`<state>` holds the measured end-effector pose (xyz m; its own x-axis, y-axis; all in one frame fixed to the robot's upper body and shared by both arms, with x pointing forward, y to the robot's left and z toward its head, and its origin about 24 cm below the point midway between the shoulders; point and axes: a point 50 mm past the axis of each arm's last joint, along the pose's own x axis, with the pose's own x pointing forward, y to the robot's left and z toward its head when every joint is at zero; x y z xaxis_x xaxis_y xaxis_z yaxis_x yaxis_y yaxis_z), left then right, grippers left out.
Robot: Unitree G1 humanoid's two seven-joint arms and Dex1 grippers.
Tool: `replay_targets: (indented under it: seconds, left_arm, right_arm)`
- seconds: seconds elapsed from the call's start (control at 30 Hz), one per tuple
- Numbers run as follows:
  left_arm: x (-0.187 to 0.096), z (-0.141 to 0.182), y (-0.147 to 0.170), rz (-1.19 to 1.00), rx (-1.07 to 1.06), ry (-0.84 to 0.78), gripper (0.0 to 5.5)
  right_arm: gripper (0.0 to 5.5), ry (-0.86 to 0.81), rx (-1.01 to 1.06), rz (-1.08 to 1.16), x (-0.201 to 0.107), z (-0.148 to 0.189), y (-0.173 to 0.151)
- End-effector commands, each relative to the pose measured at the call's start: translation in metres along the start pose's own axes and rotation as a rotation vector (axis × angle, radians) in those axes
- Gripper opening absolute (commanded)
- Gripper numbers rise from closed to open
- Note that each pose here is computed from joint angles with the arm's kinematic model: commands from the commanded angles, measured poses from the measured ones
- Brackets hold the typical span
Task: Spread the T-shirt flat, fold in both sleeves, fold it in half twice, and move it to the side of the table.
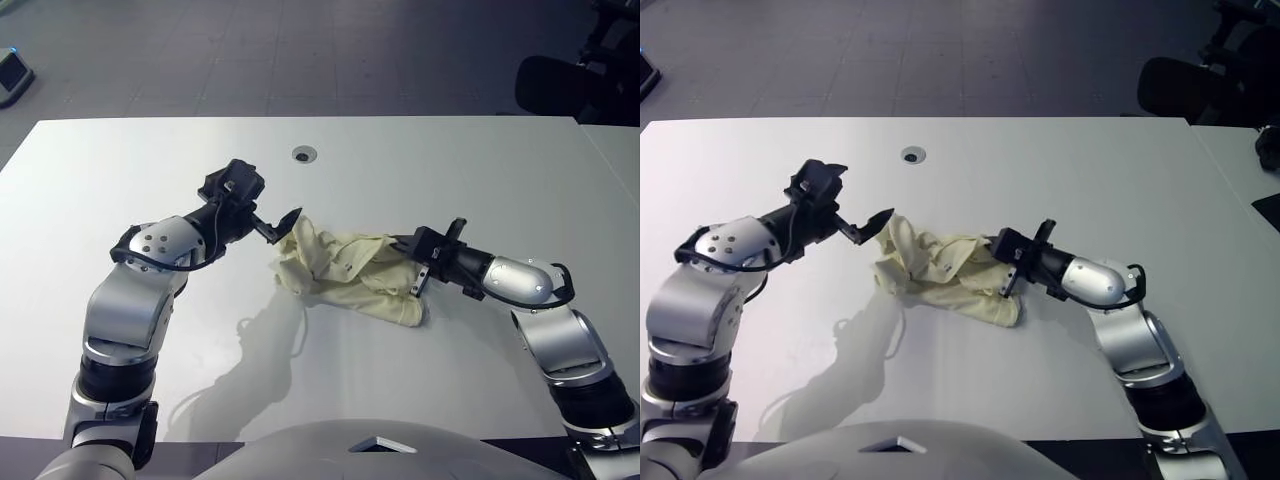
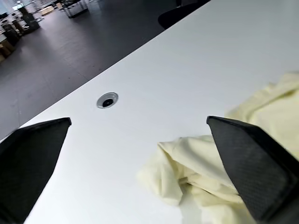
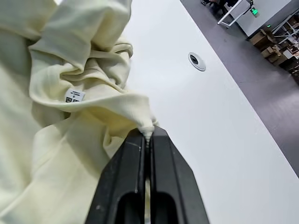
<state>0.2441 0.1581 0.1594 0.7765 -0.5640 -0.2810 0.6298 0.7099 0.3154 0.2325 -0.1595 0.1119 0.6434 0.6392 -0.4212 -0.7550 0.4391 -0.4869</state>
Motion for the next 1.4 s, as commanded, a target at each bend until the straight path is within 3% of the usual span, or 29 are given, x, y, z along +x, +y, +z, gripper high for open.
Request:
replay_targets:
  seconds: [0.03, 0.17, 0.43, 0.7, 1.03, 1.4]
  left_arm:
    - [-0.01, -0.007, -0.013, -0.134, 0.111, 0.035, 5.4]
    - [-0.008, -0.015, -0.025, -0.242, 0.25, 0.088, 5.4]
    - [0.016, -0.02, -0.033, -0.239, 0.584, 0.107, 5.4]
    - [0.021, -0.018, -0.044, -0.254, 0.763, 0.085, 5.4]
    - [0.03, -0.029, -0.057, -0.275, 0.921, 0.079, 5.4]
    - [0.04, -0.03, -0.067, -0.233, 0.957, 0.014, 5.4]
  right_arm:
    - [0.04, -0.002, 0.014, -0.02, -0.001, 0.001, -0.005]
    - [0.04, -0.015, 0.037, -0.089, -0.002, 0.003, -0.015]
    - [0.04, -0.014, 0.096, -0.161, -0.001, -0.001, -0.023]
    - [0.04, -0.016, 0.12, -0.172, -0.001, -0.002, -0.025]
    - [0.04, -0.025, 0.129, -0.183, 0.001, -0.001, -0.024]
    - [0.04, -0.03, 0.131, -0.183, 0.002, 0.0, -0.024]
